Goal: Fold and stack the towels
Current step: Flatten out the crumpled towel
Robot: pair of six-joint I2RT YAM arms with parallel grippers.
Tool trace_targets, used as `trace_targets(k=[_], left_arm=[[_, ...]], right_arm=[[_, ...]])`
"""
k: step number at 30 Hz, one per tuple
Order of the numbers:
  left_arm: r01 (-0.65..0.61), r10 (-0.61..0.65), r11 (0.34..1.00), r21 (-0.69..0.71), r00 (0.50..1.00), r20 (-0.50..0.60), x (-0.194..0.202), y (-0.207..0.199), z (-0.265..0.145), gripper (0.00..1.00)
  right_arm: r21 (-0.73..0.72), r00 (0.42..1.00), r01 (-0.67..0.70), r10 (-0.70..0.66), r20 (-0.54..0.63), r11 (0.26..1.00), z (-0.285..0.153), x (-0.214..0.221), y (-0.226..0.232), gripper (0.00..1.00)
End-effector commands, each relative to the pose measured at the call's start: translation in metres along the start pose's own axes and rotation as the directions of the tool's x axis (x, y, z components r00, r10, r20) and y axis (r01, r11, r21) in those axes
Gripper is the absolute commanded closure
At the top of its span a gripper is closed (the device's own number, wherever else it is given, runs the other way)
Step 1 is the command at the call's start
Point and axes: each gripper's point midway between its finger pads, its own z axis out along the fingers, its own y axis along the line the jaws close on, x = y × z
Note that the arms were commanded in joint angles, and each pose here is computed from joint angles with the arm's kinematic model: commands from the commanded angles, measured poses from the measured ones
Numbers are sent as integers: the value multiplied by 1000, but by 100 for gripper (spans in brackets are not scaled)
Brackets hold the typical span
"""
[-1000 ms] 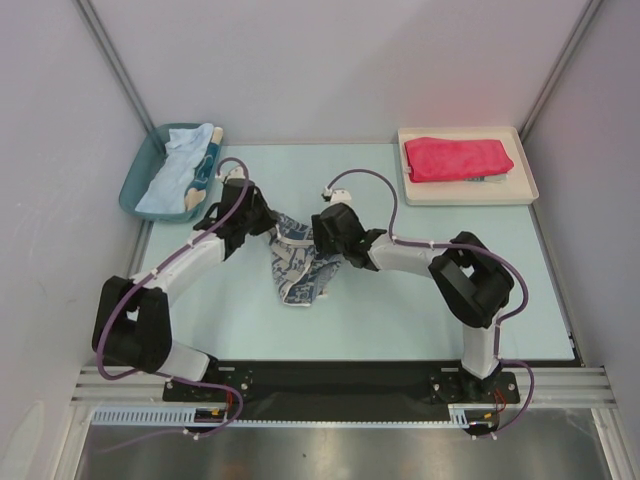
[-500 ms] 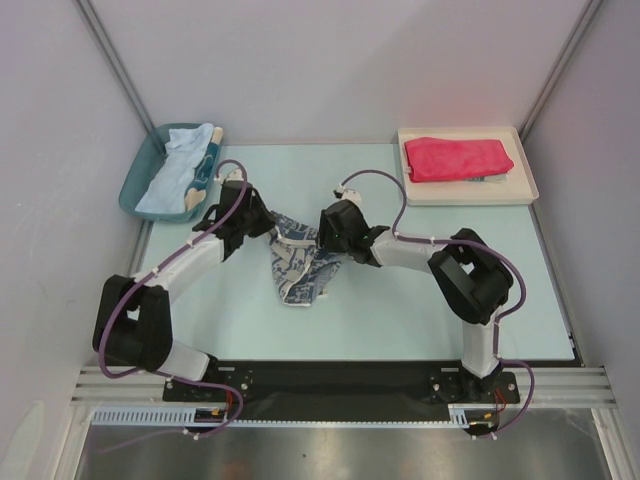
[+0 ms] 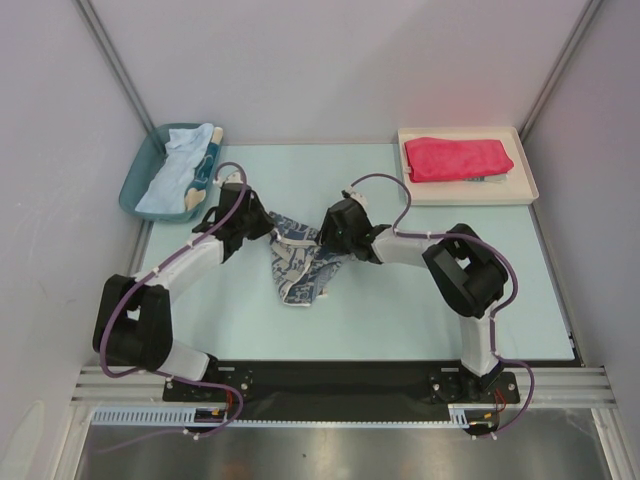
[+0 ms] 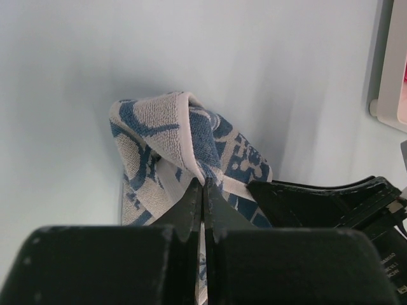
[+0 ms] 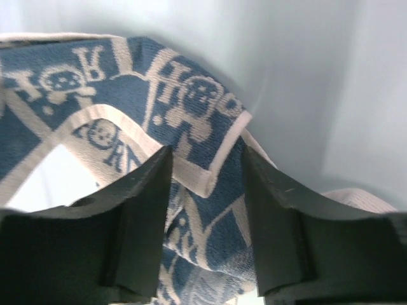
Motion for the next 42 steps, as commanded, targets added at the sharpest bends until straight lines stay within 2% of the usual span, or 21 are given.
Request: trace_targets(k=[1,6,12,15,17,19,23,26,29,31,37,42], left_arm=[[6,-6,1000,8,1000,15,-3,3,0,100],[12,-12,1000,-5,1000,18,-2,11,-1,100],[10,-10,1000,-12,1000,16,0,14,-2,100],[11,-11,1000,-18,1000,13,1,16,-2,100],[12,-12,1000,-14,1000,15,1,16,-6,100],[7,-7,1000,-4,1000,23,-2,14,-11,100],[-19,15,999,50,996,84,-19,-1,-40,100],[-47,35,990,135,995,89,-18,-15,-63,100],[-87,55,968,234,989,138,-25,-34,-100,100],[-120,69,942,313,983,172,-29,-48,-128,99],[-246,114,852,463,949,294,-38,-81,-208,100],[-352,127,730,585,912,390,-52,-118,-284,100]], right_arm=[[-78,997,-68,70,28,995,1,-13,20,50],[-101,995,-97,100,27,990,-1,-16,23,54],[-99,992,-122,124,9,988,6,-14,18,70],[-92,992,-121,123,16,988,5,-17,14,83],[-72,995,-92,94,32,993,-2,-24,9,97],[-59,997,-58,61,56,997,-11,-31,10,100],[-33,983,42,-36,182,999,-57,-74,18,100],[-9,959,131,-125,255,991,-100,-98,25,100],[-4,934,217,-206,292,976,-134,-111,34,100],[-24,917,256,-235,322,966,-168,-122,47,100],[-52,819,394,-324,474,918,-274,-144,80,100],[-74,730,495,-368,575,866,-354,-151,107,100]])
